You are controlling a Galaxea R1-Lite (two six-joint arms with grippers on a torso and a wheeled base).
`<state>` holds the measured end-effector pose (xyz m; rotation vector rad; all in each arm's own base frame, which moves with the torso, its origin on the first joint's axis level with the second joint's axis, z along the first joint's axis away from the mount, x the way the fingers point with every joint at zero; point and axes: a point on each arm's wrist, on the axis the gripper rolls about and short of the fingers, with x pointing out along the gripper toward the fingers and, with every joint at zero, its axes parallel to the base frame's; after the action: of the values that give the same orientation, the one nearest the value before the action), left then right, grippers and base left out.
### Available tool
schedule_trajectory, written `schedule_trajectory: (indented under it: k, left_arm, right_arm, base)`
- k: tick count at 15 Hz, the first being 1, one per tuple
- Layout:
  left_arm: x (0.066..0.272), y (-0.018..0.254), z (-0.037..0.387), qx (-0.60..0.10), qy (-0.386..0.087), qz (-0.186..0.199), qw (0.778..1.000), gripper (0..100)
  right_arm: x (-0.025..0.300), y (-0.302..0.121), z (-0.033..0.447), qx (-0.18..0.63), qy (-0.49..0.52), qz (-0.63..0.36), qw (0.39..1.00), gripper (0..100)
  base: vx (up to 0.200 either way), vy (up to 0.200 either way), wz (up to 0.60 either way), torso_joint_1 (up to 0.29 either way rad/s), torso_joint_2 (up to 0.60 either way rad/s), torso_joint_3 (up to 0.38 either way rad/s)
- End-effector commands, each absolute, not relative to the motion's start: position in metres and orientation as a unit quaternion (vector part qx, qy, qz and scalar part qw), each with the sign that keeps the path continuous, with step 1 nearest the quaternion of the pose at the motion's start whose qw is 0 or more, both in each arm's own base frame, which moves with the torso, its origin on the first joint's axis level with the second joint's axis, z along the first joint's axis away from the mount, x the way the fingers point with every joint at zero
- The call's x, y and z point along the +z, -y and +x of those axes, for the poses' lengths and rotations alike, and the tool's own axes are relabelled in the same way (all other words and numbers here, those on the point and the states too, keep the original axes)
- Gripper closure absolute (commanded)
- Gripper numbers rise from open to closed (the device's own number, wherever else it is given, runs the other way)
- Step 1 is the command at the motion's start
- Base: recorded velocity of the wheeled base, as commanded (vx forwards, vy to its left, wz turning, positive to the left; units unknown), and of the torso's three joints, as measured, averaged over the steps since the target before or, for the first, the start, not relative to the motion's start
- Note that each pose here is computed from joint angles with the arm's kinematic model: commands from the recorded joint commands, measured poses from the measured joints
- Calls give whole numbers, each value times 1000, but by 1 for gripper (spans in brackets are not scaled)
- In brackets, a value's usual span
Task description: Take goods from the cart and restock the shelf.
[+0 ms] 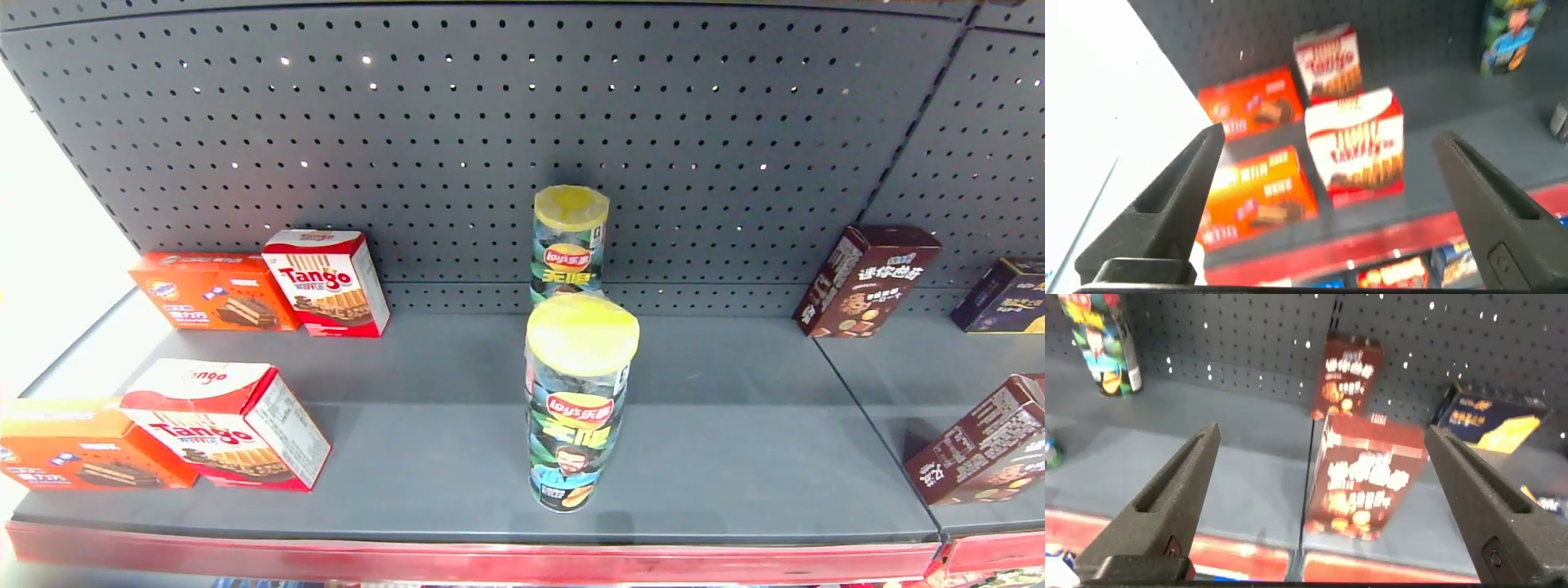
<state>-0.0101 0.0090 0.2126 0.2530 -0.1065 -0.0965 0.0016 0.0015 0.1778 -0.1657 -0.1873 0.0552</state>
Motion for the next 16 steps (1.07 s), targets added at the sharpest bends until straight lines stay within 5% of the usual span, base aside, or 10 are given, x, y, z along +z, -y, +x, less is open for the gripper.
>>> schedule_trajectory:
  k: [1,7,16]
  left_arm:
    - [180,-13,-24,-27,58,112,992,0]
    - [130,-11,-22,-13,17,130,991,0]
    - [86,-9,-16,17,-34,180,983,0]
  right_arm:
    - [153,-1,-8,22,92,-83,992,0]
    - [85,1,-24,-23,36,-48,998,0]
    - [75,0,-23,9,-5,0,1000,0]
  base:
    - [0,0,0,0,0,0]
    - [0,0,0,0,0,0]
    - [0,0,0,0,0,0]
